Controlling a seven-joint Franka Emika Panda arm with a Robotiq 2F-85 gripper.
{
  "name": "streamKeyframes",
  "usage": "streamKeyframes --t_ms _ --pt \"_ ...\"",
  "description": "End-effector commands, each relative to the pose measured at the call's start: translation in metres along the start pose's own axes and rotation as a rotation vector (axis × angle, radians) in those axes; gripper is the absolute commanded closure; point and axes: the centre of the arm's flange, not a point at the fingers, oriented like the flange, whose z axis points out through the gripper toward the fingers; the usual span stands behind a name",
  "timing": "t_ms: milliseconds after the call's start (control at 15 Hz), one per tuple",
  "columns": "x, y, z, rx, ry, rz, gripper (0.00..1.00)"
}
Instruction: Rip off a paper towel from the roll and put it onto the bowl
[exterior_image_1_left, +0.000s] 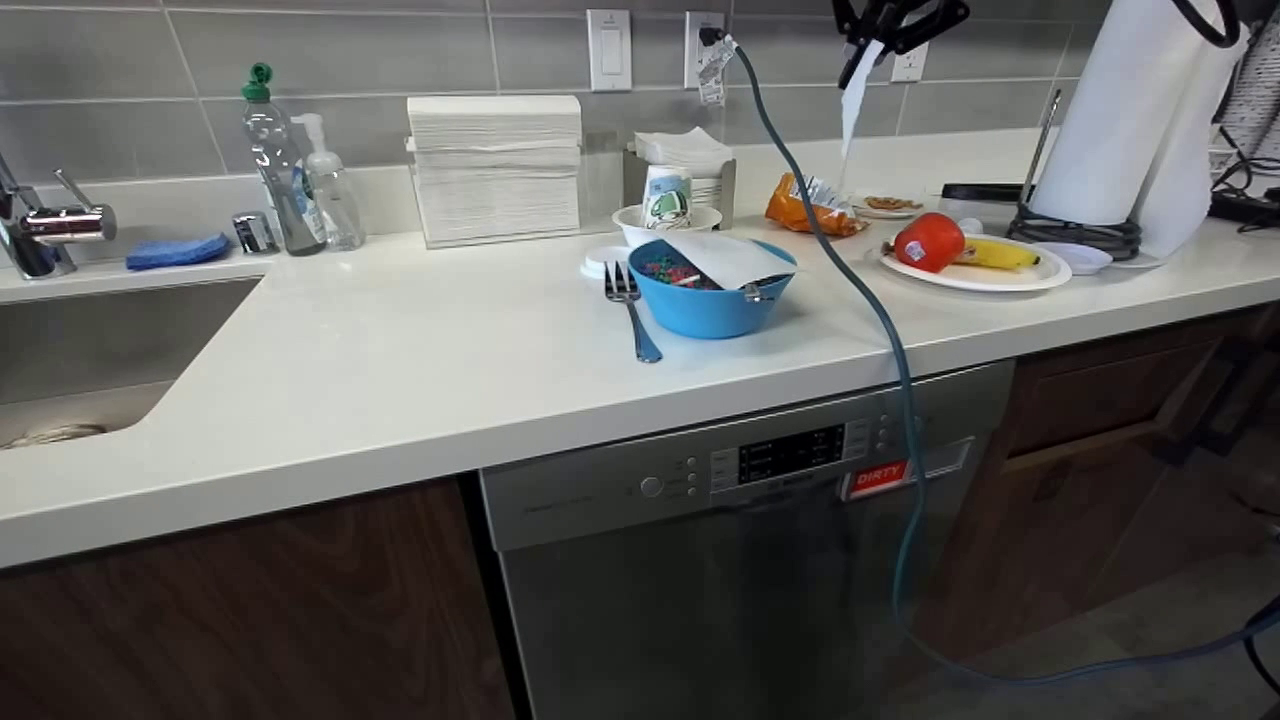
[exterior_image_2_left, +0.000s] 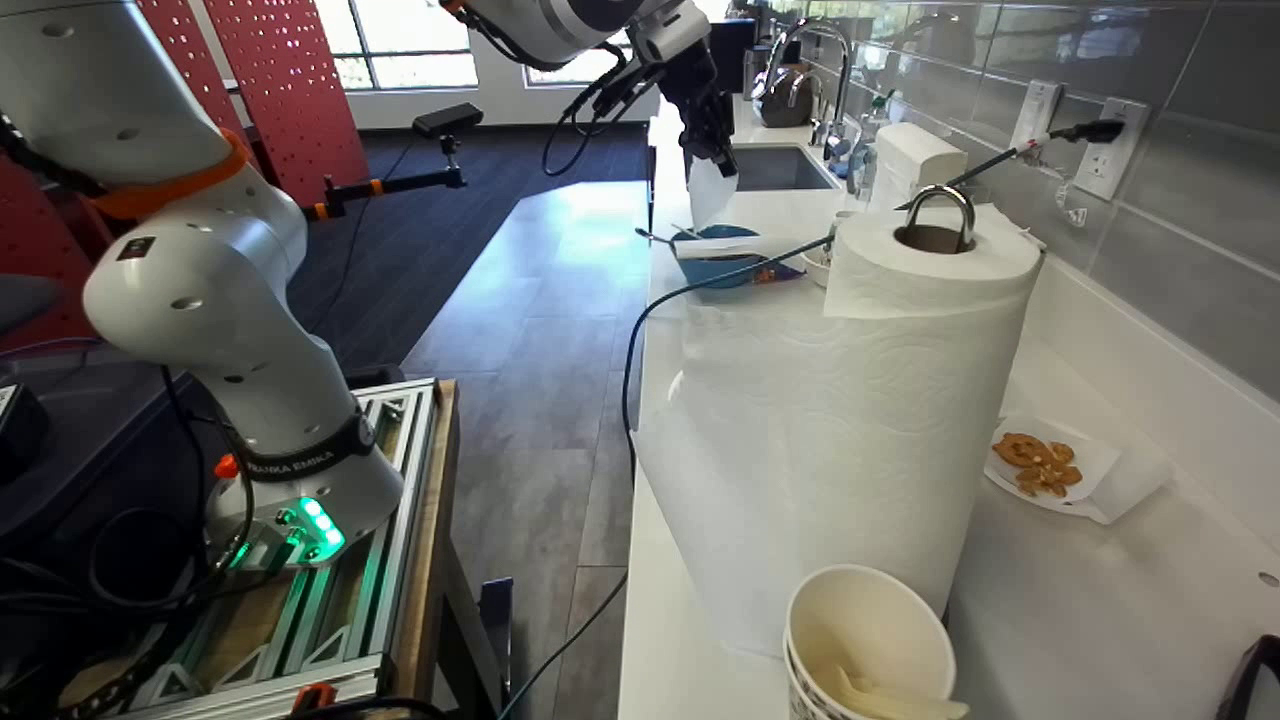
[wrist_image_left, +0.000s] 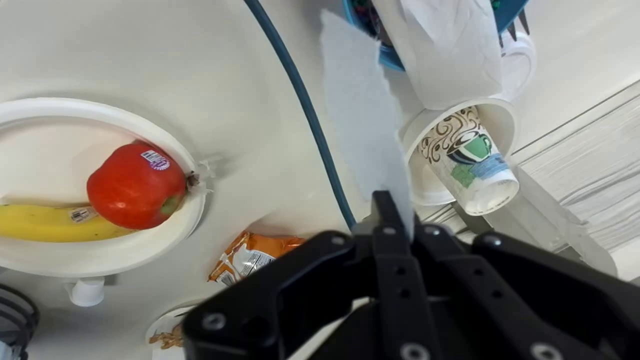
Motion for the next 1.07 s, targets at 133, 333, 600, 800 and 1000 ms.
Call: streamKeyframes --t_ms 133,333,600,800,1000 --pt "0.003 0.001 -0.001 0.001 0.0 -0.006 0.99" --pt "0.001 0.001 0.009 0.007 0.011 -0.014 1.0" --pt "-0.03 -0.029 0.04 0.069 -0.032 -0.081 1.0" --pt "-0.059 -0.056 0.06 0.146 -0.062 -0.13 1.0" --pt "-0.082 -0.084 0.063 0.279 -0.092 -0.144 1.0"
